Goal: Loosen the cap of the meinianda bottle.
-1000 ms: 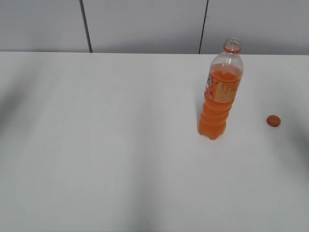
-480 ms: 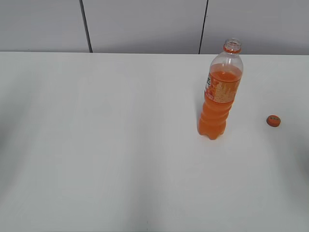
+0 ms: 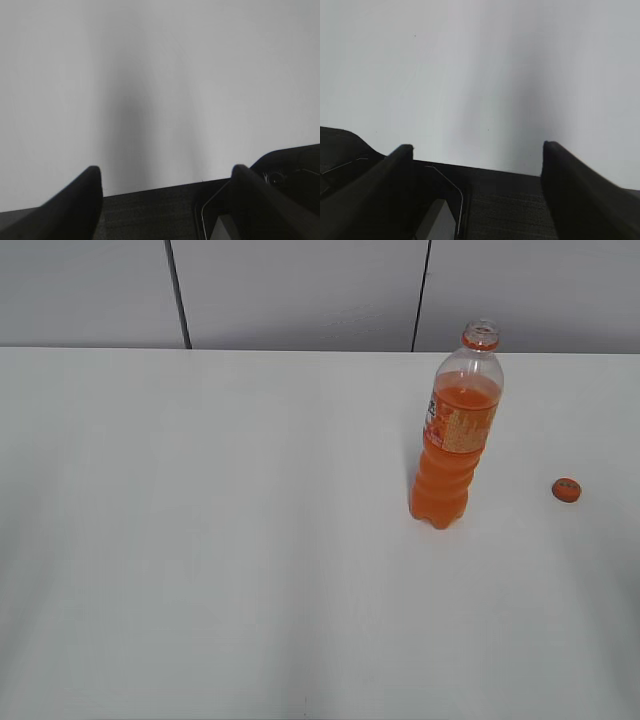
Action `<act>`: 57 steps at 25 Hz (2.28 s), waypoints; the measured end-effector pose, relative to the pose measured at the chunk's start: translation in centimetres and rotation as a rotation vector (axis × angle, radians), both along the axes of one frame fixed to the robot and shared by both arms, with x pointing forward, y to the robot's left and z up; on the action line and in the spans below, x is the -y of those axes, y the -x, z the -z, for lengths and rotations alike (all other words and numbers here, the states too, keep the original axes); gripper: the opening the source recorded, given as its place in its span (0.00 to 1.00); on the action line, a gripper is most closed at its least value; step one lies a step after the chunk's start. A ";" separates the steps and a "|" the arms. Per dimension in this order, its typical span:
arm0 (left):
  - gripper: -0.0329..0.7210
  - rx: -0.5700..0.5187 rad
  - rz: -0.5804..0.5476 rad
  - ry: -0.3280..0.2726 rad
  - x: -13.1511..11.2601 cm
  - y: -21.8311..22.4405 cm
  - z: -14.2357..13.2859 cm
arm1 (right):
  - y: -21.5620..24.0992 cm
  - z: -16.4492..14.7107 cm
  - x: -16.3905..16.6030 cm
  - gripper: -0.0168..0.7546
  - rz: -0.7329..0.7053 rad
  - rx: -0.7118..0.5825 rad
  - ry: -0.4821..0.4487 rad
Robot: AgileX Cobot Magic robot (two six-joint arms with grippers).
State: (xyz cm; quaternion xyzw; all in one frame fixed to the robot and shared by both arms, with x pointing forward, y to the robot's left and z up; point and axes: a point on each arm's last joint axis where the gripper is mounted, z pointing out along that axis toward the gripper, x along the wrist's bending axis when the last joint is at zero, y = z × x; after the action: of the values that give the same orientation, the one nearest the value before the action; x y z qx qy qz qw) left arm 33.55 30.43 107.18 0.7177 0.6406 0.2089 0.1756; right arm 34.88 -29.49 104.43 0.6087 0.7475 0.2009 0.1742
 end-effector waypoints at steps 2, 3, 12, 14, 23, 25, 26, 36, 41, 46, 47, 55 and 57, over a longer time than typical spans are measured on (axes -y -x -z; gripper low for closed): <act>0.69 0.056 0.000 -0.002 0.0 1.3 -0.2 | 0.5 -0.1 0.0 0.78 -0.001 0.017 0.001; 0.69 0.083 0.000 -0.002 0.1 1.8 -0.3 | 0.7 -0.1 0.0 0.78 -0.001 0.022 0.003; 0.69 0.278 0.005 0.016 0.3 4.9 -1.5 | 2.5 2.2 -0.2 0.78 -0.003 -0.020 0.001; 0.69 0.294 0.009 0.033 0.5 5.2 -1.5 | 3.0 2.7 -0.2 0.78 -0.003 -0.018 0.002; 0.69 0.277 0.012 0.068 0.7 4.7 0.5 | 5.1 1.6 -0.3 0.78 -0.002 0.146 0.020; 0.68 0.283 0.013 0.068 0.8 4.8 0.5 | 5.7 1.4 -0.3 0.78 -0.001 0.189 0.031; 0.68 0.290 0.013 0.068 0.8 4.9 0.5 | 5.9 1.3 -0.2 0.78 -0.001 0.206 0.037; 0.68 0.521 0.022 0.061 0.9 8.9 -0.2 | 8.8 0.6 -0.2 0.78 0.007 0.411 0.080; 0.68 0.622 0.026 0.057 0.9 10.7 -0.1 | 10.5 0.5 -0.3 0.78 0.015 0.533 0.088; 0.68 0.641 0.027 0.059 1.0 11.1 -0.1 | 10.8 0.5 -0.3 0.78 0.024 0.556 0.089; 0.68 0.641 0.027 0.059 1.0 11.1 -0.1 | 10.8 0.5 -0.3 0.78 0.025 0.556 0.088; 0.68 0.642 0.028 0.060 1.0 11.1 -0.1 | 10.8 0.5 -0.2 0.78 0.031 0.556 0.084; 0.68 0.642 0.028 0.060 1.0 11.1 -0.1 | 10.8 0.5 -0.2 0.78 0.031 0.557 0.084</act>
State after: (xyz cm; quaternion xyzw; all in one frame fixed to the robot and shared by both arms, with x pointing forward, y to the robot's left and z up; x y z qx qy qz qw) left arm 22.47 29.46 107.28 0.6183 0.5487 0.4032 0.3926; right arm 24.07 -29.25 103.97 0.5336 0.6693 0.3267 0.4007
